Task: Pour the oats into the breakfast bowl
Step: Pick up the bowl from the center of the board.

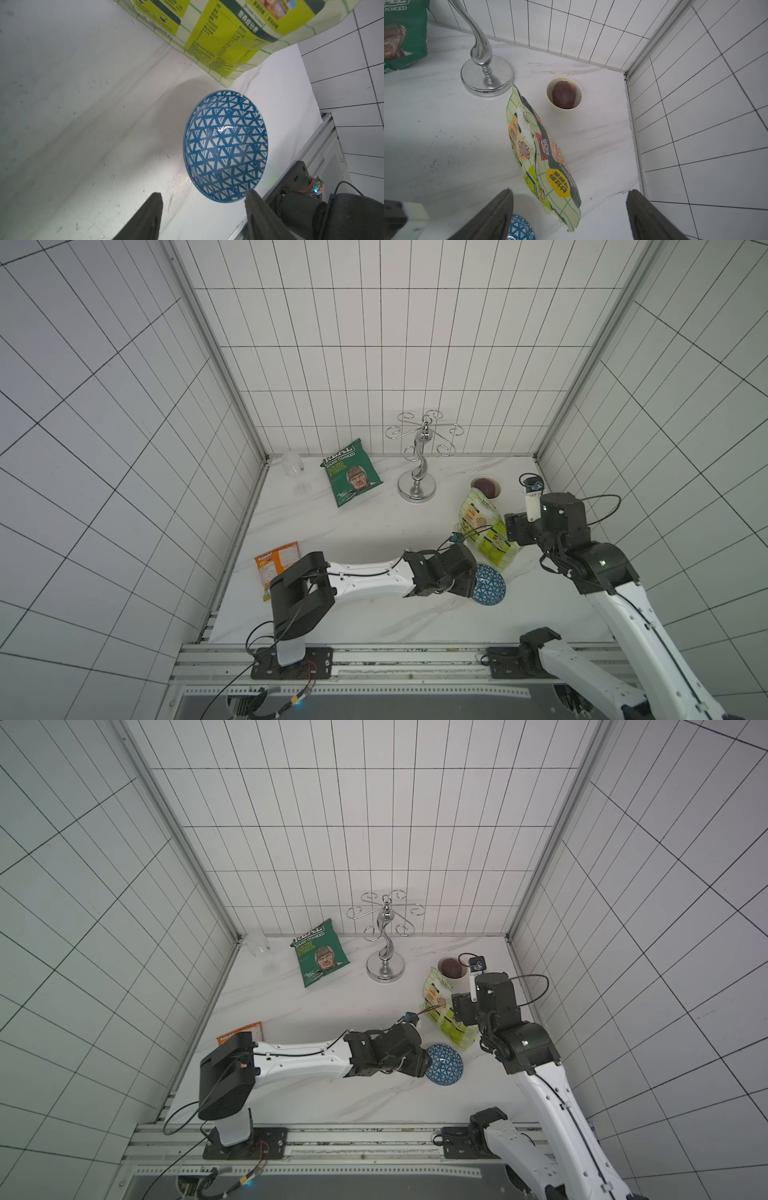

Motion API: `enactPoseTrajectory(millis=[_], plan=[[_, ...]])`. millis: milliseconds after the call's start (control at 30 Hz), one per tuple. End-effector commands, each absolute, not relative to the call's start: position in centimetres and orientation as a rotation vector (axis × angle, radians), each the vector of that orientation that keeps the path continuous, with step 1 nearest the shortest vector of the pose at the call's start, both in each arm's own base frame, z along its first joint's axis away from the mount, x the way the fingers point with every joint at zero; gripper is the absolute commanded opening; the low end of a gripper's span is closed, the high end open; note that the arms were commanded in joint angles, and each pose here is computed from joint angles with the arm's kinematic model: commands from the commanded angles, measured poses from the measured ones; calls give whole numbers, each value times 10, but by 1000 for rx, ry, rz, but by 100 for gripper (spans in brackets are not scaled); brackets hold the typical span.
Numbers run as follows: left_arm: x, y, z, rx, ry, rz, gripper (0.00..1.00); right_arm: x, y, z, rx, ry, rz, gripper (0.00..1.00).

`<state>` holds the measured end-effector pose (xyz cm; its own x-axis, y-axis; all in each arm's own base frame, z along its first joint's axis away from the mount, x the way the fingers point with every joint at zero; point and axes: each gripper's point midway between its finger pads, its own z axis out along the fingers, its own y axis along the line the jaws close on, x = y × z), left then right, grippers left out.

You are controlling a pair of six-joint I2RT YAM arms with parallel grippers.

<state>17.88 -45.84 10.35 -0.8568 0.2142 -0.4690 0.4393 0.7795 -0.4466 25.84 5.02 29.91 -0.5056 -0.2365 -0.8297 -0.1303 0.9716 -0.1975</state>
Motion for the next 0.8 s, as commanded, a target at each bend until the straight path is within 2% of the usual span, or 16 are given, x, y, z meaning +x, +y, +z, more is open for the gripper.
enactPoseTrajectory(millis=[0,233,333,367,433,467,767], plan=[[181,-454,91,514,2581,-668,65,251,41,319,-111,2009,-65,87],[188,-463,72,520,2597,-591,60,233,24,320,-4,1987,-70,86],[193,-464,70,518,2589,-550,54,229,20,317,19,1994,-81,87],[195,-464,68,517,2590,-534,51,228,18,317,29,1993,-88,87],[197,-464,65,510,2595,-508,37,227,14,317,48,1987,-99,87],[198,-464,63,505,2598,-498,33,225,12,318,58,1982,-105,87],[196,-470,49,505,2632,-485,32,216,-1,326,116,1932,-128,89]])
